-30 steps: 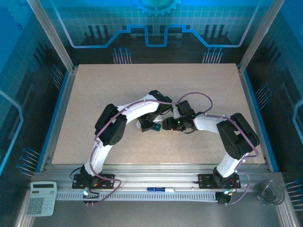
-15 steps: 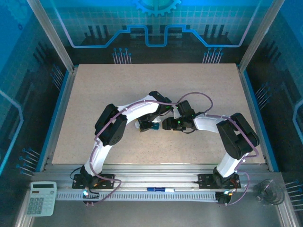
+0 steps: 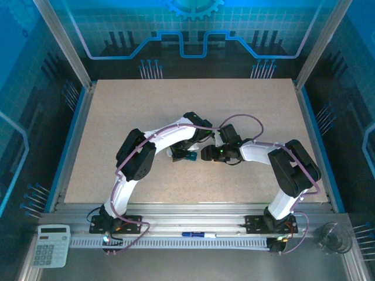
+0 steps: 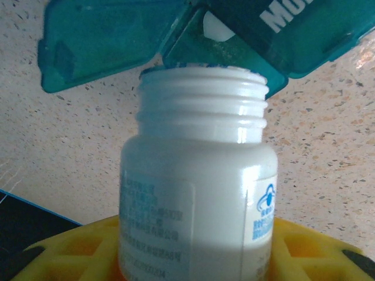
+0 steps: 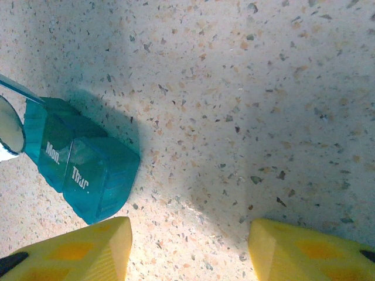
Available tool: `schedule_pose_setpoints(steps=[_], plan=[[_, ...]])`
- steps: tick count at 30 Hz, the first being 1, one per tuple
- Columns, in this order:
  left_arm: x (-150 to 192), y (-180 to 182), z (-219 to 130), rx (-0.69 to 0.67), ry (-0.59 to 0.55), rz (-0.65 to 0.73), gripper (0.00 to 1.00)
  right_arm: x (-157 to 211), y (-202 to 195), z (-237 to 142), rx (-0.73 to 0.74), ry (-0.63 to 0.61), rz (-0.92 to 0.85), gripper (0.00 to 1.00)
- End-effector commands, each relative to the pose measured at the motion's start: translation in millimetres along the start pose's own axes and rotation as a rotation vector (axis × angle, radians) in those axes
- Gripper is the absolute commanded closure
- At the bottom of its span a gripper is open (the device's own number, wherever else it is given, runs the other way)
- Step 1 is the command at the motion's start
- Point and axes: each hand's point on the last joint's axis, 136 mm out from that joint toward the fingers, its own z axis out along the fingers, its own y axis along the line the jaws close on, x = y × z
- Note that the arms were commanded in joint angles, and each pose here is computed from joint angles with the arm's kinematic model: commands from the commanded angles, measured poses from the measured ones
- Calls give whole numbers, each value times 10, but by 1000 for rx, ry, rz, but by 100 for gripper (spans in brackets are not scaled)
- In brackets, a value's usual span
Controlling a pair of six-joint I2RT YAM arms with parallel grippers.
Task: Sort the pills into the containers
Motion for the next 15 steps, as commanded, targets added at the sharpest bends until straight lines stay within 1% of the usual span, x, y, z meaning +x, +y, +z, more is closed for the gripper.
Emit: schedule_pose_setpoints(steps=[1,15], plan=[[77,22,-110,-21,-15,22,100,175,-133,160,9,51,23,42],[64,-27,-45,-4,-1,30,100,144,-130,145,5,43,24,42]])
